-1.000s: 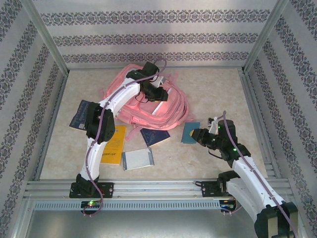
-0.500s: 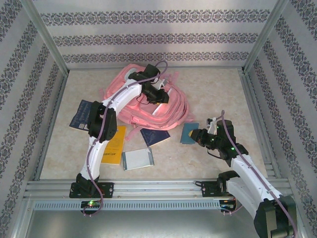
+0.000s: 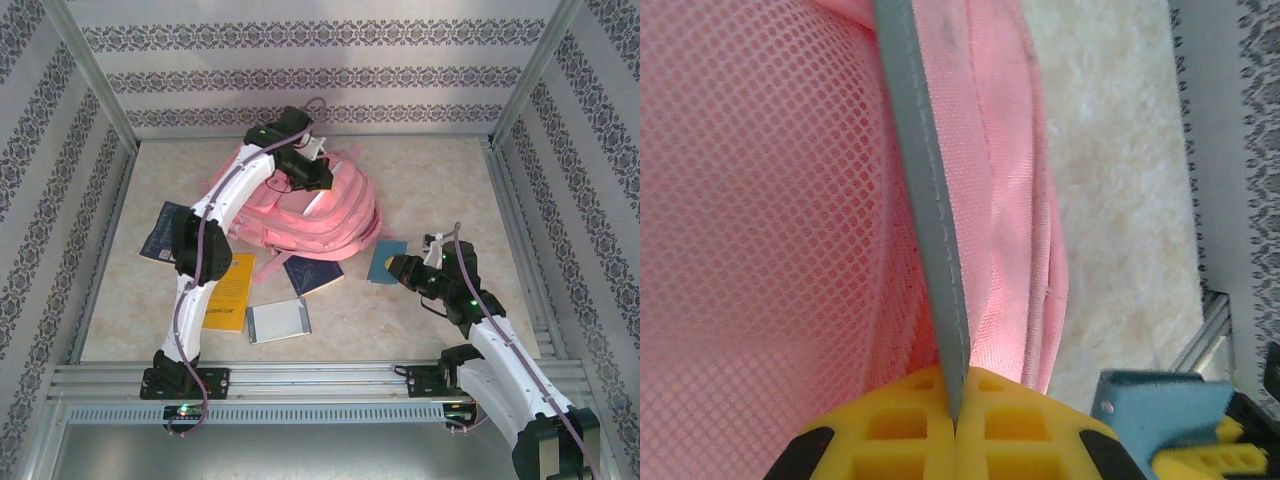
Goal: Pack the student bag
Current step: Open the student bag at the top-center of the table, then place the card holder in the student bag.
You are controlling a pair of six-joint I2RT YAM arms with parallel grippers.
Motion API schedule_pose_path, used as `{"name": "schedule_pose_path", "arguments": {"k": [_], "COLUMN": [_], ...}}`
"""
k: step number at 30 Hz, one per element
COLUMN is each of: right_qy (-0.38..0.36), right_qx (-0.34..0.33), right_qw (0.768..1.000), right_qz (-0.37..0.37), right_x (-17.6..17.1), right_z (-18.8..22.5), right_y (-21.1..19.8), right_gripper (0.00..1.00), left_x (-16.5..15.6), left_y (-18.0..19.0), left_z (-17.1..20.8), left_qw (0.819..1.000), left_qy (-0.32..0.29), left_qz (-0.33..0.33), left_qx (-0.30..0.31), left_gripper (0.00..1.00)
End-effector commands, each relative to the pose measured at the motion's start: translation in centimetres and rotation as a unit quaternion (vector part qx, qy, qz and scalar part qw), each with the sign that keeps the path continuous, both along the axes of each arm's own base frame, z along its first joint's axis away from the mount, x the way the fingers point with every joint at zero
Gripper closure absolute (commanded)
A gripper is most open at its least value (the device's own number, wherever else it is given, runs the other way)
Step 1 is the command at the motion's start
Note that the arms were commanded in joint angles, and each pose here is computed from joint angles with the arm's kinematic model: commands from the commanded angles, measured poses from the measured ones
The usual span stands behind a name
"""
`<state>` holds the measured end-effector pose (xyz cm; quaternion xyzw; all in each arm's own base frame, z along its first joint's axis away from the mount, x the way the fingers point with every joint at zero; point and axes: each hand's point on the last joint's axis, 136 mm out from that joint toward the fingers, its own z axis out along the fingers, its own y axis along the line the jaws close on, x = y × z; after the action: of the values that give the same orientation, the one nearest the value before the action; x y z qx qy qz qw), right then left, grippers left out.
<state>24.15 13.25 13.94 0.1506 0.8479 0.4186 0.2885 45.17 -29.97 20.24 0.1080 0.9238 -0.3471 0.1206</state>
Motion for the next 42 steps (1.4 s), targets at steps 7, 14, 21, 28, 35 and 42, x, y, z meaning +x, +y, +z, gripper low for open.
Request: {"name": "schedule_pose_path", "arguments": {"k": [7,14,21,28,35,42], "right_qy": [-0.049,-0.066,-0.063,-0.046,-0.059,-0.059], "right_qx": [0.028,0.036,0.070,0.131,0.209,0.234], "right_qw": [0.998,0.997,0.996,0.990,0.976,0.970], "right_qz": [-0.037,-0.016,0.002,-0.010,0.006,0.025], "right_x": [4.2,7.3,11.4,15.8,19.3,21.8], "right_z": [4.4,6.8,8.2,7.3,6.9,5.6], "right_y": [0.2,3.1,7.4,10.9,15.4,20.8], "right_gripper": [1.00,1.00,1.00,1.00,0.96,0.95], "left_x": [-1.3,-1.2,-1.4,-1.9,-1.9,-1.5], "left_y": [4.8,6.5,6.6,6.1,5.9,5.7], "left_z": [10.9,13.8,16.2,18.2,18.5,18.2], "left_qw": [0.992,0.984,0.972,0.963,0.959,0.958], "left_qy": [-0.056,-0.063,-0.067,-0.074,-0.071,-0.065], "left_qz": [0.011,0.019,0.010,-0.007,-0.014,-0.014], "left_qx": [-0.111,-0.167,-0.223,-0.260,-0.273,-0.278], "left_gripper": [1.00,1.00,1.00,1.00,1.00,1.00]}}
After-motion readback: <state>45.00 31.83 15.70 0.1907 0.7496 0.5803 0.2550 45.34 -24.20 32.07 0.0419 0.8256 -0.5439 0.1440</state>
